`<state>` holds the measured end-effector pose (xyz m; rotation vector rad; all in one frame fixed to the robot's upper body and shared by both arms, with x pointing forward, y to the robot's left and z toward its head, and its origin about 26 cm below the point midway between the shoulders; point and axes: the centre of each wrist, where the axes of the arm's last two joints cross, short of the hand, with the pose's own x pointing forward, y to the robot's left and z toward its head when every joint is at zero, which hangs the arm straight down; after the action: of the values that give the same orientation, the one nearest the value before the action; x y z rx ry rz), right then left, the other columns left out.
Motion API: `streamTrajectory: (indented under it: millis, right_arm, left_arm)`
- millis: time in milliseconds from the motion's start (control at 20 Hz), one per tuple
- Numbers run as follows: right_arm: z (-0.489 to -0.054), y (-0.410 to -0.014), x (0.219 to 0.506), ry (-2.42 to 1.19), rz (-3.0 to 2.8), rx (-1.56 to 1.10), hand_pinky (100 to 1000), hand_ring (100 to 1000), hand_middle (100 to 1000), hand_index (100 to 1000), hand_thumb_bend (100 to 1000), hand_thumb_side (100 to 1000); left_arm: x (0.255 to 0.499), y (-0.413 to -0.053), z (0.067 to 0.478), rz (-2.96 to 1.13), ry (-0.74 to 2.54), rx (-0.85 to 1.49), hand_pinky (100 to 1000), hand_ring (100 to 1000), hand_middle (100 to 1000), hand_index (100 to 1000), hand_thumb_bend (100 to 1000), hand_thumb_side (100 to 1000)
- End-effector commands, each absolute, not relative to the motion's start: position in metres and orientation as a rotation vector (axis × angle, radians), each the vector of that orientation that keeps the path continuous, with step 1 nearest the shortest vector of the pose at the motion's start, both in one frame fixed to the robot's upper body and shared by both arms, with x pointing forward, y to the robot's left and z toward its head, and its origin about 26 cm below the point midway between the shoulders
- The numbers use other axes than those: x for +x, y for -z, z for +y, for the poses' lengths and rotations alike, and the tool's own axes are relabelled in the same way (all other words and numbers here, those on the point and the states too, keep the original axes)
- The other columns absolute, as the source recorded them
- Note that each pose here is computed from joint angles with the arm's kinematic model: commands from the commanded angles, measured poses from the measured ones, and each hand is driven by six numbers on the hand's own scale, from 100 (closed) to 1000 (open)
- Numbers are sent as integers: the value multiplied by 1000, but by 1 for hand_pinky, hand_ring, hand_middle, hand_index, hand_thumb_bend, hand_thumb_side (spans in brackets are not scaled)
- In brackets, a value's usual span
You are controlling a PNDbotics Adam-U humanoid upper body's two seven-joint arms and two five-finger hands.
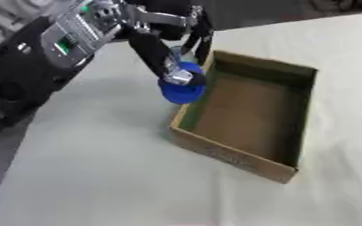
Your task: Pick up objects on the table and place them in the box.
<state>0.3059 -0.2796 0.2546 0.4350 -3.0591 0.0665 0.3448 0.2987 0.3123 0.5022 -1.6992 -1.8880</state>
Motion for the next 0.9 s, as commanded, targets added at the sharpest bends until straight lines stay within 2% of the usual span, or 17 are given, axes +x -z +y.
streamTrajectory:
  millis: [50,750,850,900]
  right_arm:
    - [-281,-267,303,-88,-3086,443,211,371,331,442,100,988]
    - [-278,-276,304,-60,-3087,484,215,372,331,442,100,989]
    - [-278,-277,304,-57,-3087,490,216,372,331,442,100,989]
    - [-277,-277,304,-55,-3087,492,216,372,331,443,100,989]
  left_arm:
    - [344,-321,295,-1782,1878,521,100,100,100,353,100,595]
    - [357,-308,284,-1876,1857,495,100,100,106,375,100,601]
    - [358,-306,282,-1915,1844,496,100,100,180,438,100,610]
    - [358,-307,282,-1940,1841,505,100,100,253,511,100,618]
